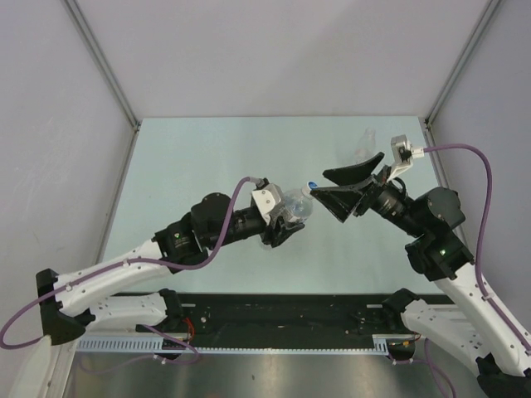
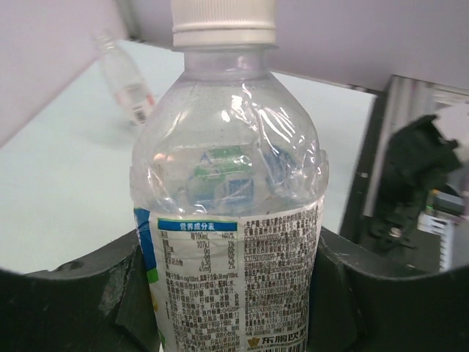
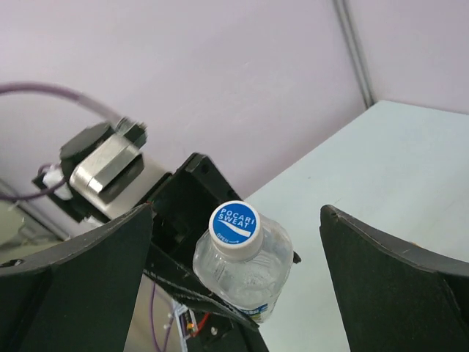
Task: Unscrew the bottle caps
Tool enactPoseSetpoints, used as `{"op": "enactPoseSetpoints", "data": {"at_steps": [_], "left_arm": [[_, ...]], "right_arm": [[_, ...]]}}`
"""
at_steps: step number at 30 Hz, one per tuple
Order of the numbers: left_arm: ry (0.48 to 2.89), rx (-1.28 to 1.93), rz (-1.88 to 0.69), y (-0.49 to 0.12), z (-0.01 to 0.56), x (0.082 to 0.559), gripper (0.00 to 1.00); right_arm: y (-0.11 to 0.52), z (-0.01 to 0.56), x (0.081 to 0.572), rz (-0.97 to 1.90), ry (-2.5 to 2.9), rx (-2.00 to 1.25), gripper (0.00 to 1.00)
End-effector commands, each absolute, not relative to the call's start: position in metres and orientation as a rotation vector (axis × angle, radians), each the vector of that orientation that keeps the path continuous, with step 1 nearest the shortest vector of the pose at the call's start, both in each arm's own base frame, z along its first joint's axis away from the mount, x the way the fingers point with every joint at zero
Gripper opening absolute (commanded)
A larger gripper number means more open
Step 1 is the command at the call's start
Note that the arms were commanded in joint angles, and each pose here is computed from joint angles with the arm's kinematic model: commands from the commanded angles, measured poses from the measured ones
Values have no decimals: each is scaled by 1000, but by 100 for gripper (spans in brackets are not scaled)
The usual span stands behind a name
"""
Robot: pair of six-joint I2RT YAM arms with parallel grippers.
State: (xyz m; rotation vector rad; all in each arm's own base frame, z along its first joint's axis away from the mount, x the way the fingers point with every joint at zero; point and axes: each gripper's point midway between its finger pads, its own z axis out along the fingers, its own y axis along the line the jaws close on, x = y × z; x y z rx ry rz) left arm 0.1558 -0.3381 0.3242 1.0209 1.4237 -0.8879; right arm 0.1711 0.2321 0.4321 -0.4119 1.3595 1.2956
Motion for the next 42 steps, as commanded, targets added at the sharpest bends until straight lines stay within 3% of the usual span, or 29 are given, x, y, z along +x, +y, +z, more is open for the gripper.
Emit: {"op": "enactPoseSetpoints", "data": {"at_steps": [1, 14, 18, 35, 37, 38, 42], "left_arm": [[1432, 879, -620, -323, 328, 188, 0], [1507, 742, -383, -316, 317, 210, 0], [1516, 740, -377, -317, 314, 210, 0], [1521, 761, -393, -320, 308, 206, 0], [1524, 766, -392, -321, 306, 205, 0], [1522, 762, -395, -320, 307, 205, 0], [1525, 766, -411, -321, 305, 203, 0]], "right_arm": [[223, 448, 195, 1285, 1384, -197, 99], [237, 430, 215, 1284, 1478, -24, 90], [243, 427, 215, 1281, 1489, -32, 78], [256, 409, 222, 1255, 1551, -42, 54], [256, 410, 221, 1251, 1546, -48, 44], [256, 409, 221, 1248, 1549, -47, 32], [258, 407, 221, 1232, 1550, -74, 8]]}}
